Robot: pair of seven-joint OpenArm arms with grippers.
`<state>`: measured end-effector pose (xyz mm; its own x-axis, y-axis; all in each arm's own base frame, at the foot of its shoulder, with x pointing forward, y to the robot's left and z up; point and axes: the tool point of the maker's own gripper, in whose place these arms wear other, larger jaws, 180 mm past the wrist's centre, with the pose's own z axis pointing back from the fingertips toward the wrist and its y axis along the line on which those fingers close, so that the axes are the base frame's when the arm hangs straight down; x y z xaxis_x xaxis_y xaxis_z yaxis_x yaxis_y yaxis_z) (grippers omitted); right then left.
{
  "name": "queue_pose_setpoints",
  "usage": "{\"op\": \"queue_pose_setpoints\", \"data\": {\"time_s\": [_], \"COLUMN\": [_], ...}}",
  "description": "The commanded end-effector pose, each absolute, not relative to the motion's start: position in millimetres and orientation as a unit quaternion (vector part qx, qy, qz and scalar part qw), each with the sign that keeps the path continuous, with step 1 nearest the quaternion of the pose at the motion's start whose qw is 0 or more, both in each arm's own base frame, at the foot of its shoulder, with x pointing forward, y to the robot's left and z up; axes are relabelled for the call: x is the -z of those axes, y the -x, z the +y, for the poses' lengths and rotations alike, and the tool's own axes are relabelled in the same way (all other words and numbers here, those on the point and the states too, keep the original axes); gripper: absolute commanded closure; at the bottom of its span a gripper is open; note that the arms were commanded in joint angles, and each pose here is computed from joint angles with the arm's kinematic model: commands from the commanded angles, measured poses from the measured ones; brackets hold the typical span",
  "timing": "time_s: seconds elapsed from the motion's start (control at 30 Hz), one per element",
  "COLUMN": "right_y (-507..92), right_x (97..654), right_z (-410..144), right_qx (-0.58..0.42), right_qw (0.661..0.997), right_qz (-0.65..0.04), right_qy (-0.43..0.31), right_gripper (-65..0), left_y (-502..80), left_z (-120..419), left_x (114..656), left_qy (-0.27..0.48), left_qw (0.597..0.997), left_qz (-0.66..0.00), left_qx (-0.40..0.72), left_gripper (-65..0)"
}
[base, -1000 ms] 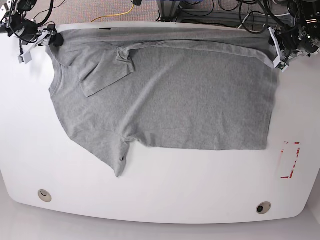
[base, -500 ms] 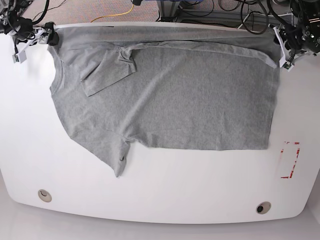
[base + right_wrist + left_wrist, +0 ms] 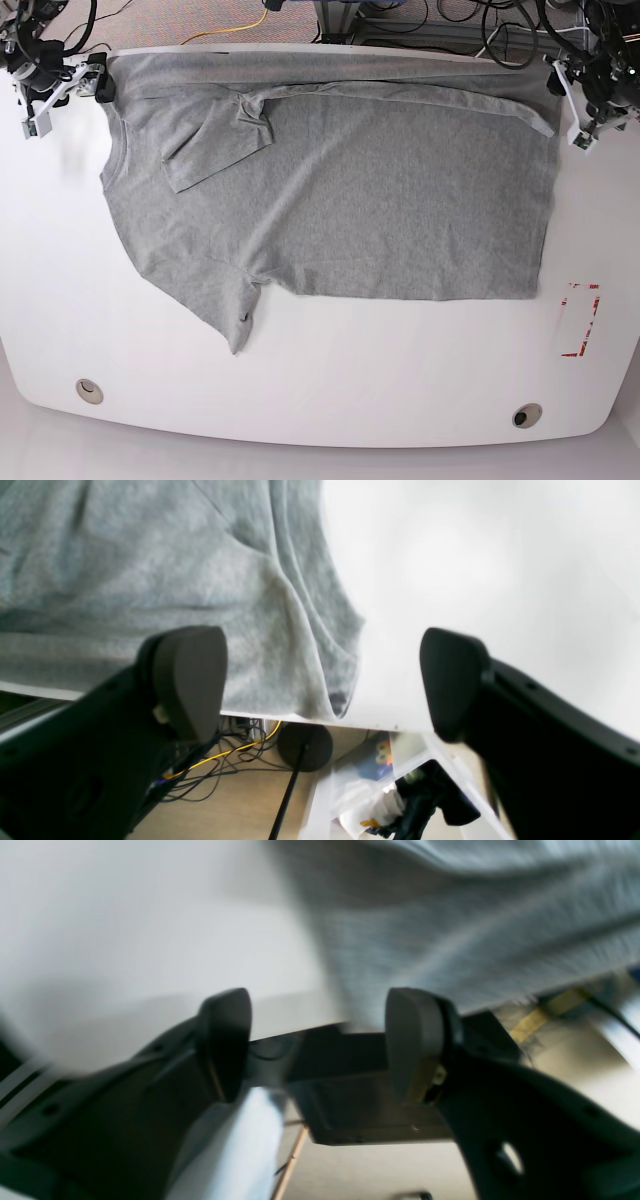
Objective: Layout the t-shirt on the table in an organized manner, then fold the t-shirt properly
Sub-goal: 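Pull the folded edge with both grippers away from the shirt body, then release the edge and move both grippers to the shirt's side edges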
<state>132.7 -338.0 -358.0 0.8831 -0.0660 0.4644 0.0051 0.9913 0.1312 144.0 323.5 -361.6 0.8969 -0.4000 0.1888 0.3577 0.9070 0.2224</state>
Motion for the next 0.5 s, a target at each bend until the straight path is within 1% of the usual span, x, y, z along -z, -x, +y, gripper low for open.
{"op": "queue_pose_setpoints", "data": {"time_s": [0.0,0.07,0.23,0.3,0.47], "right_y": [-150.9,-157.9,-180.4,-192.3,-218.9], "right_x": [340.8,336.6,321.9,315.6,317.1], "right_z": [-344.6,-346.5,-351.5,-352.1,-347.0], "right_qx": [0.004,0.001,-0.009,-0.01,-0.017], "right_qw": [0.961,0.959,0.951,0.945,0.942], "right_qz": [-0.272,-0.28,-0.308,-0.324,-0.333], "right_qy": [-0.049,-0.045,-0.037,-0.036,-0.044], "right_gripper": [-58.3,-58.3,-58.3,-58.3,-58.3], "left_y": [-160.2,-167.9,-199.8,-212.4,-251.9], "left_z": [329.2,331.9,339.9,340.7,340.6], "left_x": [345.2,339.7,317.0,308.1,277.5], "left_qy": [-0.114,-0.121,-0.143,-0.148,-0.161], "left_qw": [0.964,0.963,0.953,0.949,0.933], "left_qz": [-0.135,-0.141,-0.182,-0.201,-0.263], "left_qx": [0.2,0.196,0.196,0.193,0.184], "left_gripper": [-43.2,-43.7,-43.6,-43.6,-43.5]}}
